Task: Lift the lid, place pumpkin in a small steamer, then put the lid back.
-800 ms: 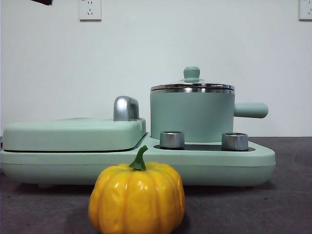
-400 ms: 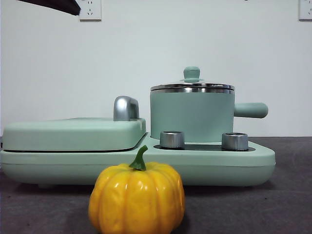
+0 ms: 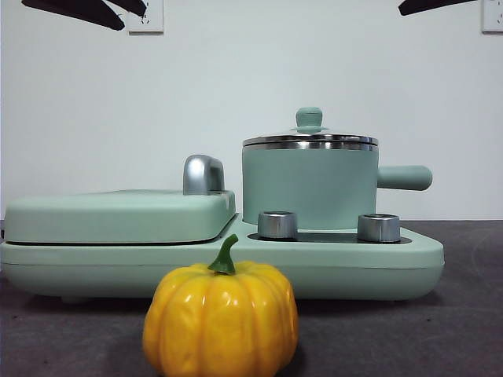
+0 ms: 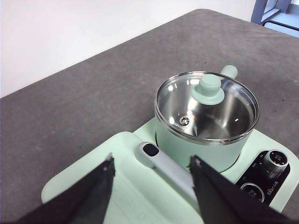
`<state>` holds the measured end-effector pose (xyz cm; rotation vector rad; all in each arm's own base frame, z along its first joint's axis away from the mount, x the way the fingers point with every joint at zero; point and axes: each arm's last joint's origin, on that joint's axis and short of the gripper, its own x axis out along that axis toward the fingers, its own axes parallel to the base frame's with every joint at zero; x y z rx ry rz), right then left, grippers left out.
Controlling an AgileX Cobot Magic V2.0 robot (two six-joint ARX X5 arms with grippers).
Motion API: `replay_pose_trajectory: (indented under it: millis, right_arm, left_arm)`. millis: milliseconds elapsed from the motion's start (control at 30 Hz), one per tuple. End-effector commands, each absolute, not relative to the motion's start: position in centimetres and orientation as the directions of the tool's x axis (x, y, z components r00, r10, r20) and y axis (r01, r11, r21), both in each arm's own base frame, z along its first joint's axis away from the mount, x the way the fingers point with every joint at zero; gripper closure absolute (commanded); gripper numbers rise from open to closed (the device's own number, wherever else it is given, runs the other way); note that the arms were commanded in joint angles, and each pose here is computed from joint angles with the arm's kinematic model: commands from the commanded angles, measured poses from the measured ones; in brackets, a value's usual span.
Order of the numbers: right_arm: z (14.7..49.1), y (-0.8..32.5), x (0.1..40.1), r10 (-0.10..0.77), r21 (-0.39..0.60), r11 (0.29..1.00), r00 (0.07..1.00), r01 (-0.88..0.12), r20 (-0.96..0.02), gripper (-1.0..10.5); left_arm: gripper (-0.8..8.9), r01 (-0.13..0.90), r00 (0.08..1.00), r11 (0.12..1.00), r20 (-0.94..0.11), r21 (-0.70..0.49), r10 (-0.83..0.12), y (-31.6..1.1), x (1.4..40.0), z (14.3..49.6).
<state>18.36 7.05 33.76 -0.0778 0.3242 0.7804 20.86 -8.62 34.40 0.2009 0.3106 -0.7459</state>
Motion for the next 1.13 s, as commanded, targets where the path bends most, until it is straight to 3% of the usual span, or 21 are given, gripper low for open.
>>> replay_pose_trajectory:
  millis: [33, 233, 667, 1133]
  right_arm:
    - [34.3, 7.2, 18.5, 0.681, 0.037, 0.707, 0.666, -0.706, -0.304, 6.3]
    - [34.4, 7.1, 18.3, 0.674, 0.036, 0.715, 0.675, -0.698, -0.299, 6.3]
    - [34.7, 7.0, 18.0, 0.672, 0.076, 0.726, 0.683, -0.683, -0.287, 6.3]
    - [34.7, 7.0, 18.0, 0.669, 0.077, 0.729, 0.685, -0.68, -0.287, 6.3]
  left_arm:
    - [5.24, 0.702, 0.691, 0.706, -0.321, 0.088, -0.647, -8.9, 20.9, 35.1]
    - [5.29, 0.721, 0.682, 0.686, -0.276, 0.098, -0.678, -9.9, 21.3, 35.4]
    - [5.29, 0.786, 0.615, 0.615, -0.187, 0.063, -0.766, -15.6, 24.9, 33.0]
    - [5.33, 0.828, 0.554, 0.558, -0.221, 0.05, -0.802, -20.8, 28.7, 29.8]
